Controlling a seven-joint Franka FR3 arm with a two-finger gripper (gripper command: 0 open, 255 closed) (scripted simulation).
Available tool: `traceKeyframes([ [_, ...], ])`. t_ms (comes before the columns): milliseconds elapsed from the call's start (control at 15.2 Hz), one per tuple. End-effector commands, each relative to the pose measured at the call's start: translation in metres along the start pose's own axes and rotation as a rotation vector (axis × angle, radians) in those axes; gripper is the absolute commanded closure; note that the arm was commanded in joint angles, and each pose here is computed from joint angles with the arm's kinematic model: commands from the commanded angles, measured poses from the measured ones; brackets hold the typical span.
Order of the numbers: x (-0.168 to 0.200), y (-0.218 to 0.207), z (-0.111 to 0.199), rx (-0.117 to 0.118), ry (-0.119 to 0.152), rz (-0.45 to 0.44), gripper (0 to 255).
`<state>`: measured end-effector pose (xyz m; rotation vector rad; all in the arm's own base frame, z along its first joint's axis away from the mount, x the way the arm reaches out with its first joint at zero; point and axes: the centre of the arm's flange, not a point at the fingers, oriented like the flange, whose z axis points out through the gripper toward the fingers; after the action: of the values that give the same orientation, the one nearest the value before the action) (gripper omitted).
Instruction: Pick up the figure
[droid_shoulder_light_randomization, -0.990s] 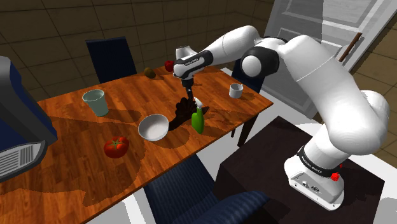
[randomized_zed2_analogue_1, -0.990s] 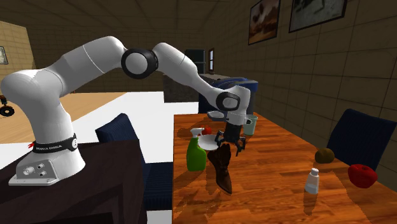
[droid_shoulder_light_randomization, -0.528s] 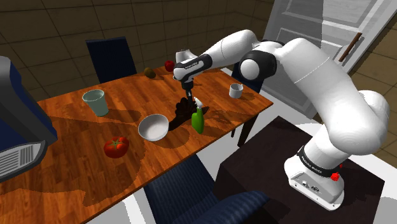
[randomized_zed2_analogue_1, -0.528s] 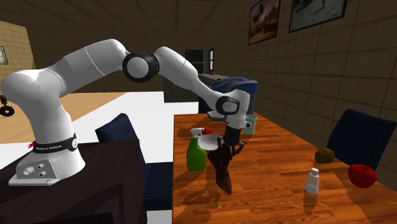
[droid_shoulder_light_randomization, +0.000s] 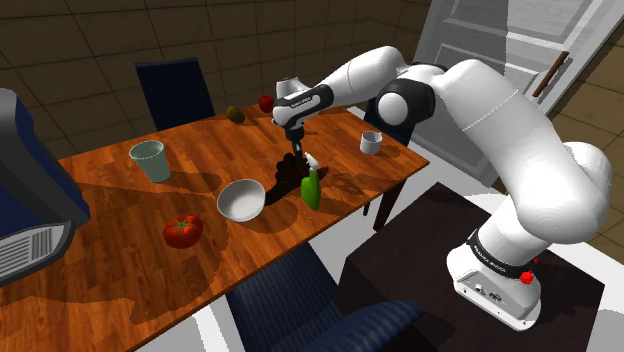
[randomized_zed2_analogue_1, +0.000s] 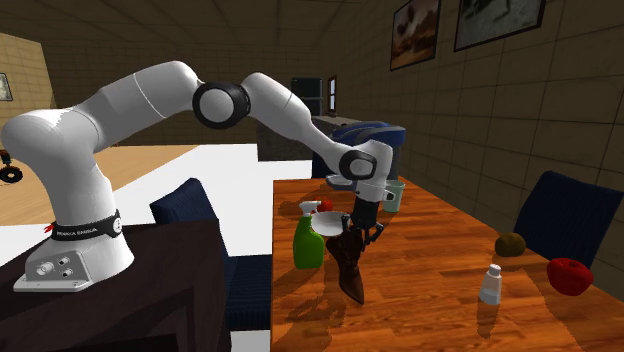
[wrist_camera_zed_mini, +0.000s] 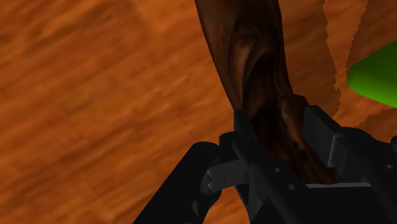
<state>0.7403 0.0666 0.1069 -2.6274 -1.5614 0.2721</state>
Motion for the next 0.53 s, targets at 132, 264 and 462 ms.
traceKeyframes([
  [132, -0.002, -0.003, -0.019, 0.0, 0.0, 0.0, 255],
  [264, -0.003, -0.005, -0.029, 0.0, 0.0, 0.0, 255],
  [462, -0.005, -0.007, -0.045, 0.0, 0.0, 0.0, 255],
])
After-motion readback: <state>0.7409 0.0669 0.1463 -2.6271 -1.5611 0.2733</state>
